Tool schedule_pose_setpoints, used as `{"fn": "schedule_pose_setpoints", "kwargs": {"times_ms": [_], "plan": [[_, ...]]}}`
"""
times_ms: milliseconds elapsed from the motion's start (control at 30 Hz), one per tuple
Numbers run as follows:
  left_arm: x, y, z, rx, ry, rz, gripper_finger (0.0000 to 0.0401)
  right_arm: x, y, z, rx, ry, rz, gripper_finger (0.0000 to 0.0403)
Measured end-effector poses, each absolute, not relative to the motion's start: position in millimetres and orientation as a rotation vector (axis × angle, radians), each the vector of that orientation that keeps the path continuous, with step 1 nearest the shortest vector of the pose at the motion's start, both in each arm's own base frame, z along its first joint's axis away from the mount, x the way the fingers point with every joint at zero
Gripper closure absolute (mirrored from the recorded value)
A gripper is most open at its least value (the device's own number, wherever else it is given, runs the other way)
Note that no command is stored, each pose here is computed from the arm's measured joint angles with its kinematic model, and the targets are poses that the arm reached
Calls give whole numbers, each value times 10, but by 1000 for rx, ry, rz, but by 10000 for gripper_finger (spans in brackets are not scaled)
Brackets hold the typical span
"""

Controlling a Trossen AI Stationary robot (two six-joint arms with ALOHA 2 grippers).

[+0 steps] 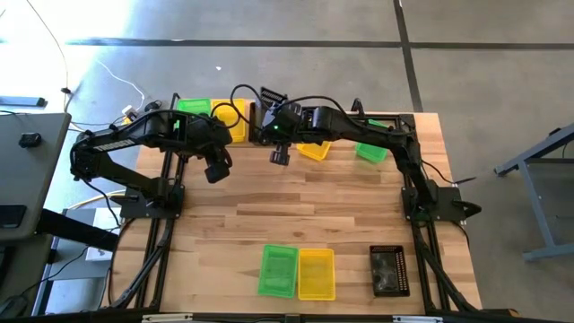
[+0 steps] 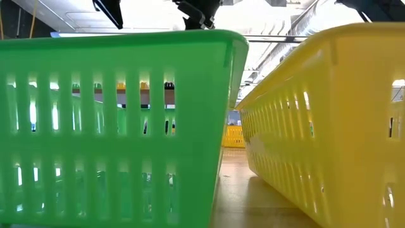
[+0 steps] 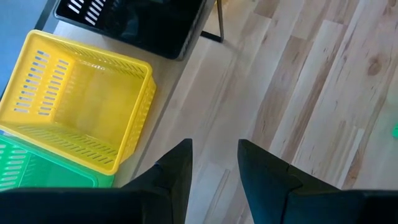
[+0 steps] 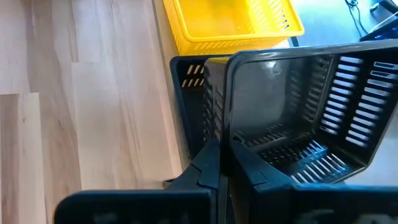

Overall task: Stack baskets on shelf by color
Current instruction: Stack the top black bin on top of the black bin on the shelf

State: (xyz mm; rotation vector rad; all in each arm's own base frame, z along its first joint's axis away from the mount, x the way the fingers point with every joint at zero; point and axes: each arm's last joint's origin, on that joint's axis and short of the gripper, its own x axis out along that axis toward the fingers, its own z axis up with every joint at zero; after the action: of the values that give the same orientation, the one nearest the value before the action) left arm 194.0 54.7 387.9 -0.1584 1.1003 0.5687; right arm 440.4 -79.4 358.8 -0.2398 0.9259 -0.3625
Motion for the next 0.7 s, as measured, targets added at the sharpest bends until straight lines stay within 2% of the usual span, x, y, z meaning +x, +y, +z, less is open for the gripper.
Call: {"fn": "schedule_pose_setpoints", "kwargs": {"times_ms": [367, 700], "plan": [[1940, 547, 3879, -159, 1100, 569, 284, 4404, -823, 3595, -260, 923, -378, 312], [1940, 546, 3879, -159, 1100, 569, 284, 4416, -824, 3663, -294, 889, -406, 304]]}}
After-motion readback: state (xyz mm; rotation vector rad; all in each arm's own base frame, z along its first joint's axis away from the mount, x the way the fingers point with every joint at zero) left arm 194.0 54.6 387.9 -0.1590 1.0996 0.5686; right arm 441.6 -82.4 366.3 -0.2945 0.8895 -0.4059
